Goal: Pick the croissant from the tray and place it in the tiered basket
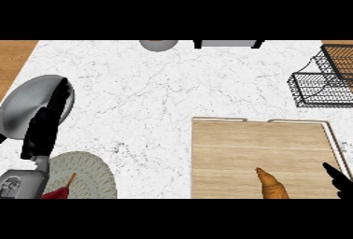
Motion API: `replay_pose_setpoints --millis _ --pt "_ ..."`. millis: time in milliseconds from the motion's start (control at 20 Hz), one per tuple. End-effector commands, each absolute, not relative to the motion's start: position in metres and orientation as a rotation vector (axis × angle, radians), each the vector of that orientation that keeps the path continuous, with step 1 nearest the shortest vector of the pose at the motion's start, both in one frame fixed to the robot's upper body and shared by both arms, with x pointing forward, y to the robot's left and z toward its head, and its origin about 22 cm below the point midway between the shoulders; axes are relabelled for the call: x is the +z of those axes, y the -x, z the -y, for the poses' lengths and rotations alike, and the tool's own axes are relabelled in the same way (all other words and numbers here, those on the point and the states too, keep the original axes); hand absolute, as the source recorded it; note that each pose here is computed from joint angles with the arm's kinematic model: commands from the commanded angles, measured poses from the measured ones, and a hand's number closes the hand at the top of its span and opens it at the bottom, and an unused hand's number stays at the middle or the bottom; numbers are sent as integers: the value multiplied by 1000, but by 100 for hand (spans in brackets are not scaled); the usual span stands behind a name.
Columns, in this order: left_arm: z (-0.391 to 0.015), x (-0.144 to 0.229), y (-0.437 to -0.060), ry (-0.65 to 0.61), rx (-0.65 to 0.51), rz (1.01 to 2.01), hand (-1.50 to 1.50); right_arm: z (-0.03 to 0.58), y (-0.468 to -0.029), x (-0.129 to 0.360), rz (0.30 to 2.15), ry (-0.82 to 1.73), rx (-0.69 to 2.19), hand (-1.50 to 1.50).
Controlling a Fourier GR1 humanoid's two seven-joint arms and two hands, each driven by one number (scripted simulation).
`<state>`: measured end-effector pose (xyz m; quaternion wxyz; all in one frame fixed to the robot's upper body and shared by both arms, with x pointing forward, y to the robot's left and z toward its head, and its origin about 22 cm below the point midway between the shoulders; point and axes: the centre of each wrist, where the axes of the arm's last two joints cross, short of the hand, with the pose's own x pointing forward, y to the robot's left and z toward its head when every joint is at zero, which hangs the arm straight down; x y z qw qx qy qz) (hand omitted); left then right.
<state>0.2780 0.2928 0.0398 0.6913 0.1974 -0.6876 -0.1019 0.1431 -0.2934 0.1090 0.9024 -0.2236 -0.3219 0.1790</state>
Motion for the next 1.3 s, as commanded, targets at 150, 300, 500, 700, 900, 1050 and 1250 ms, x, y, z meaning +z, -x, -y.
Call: replay_pose_setpoints --millis 150,300,500,700,900,1050,1250 --pt "-292 31 -269 -432 -240 1543 0 271 -135 111 616 515 380 -150" --pt "-296 36 -300 -433 -225 1550 0 265 -164 105 610 497 395 -150" --pt "-280 35 -275 -424 -228 1523 0 266 -138 89 592 478 376 -150" --pt "-295 41 -276 -425 -222 1524 0 268 -131 89 566 475 372 -150" --pt "-295 46 -262 -454 -236 1543 0 273 -141 58 546 474 388 -150" --pt "-298 34 -284 -441 -234 1533 0 262 -160 58 555 452 391 -150" --pt "-317 42 -282 -421 -224 1534 0 272 -158 46 560 419 380 -150"
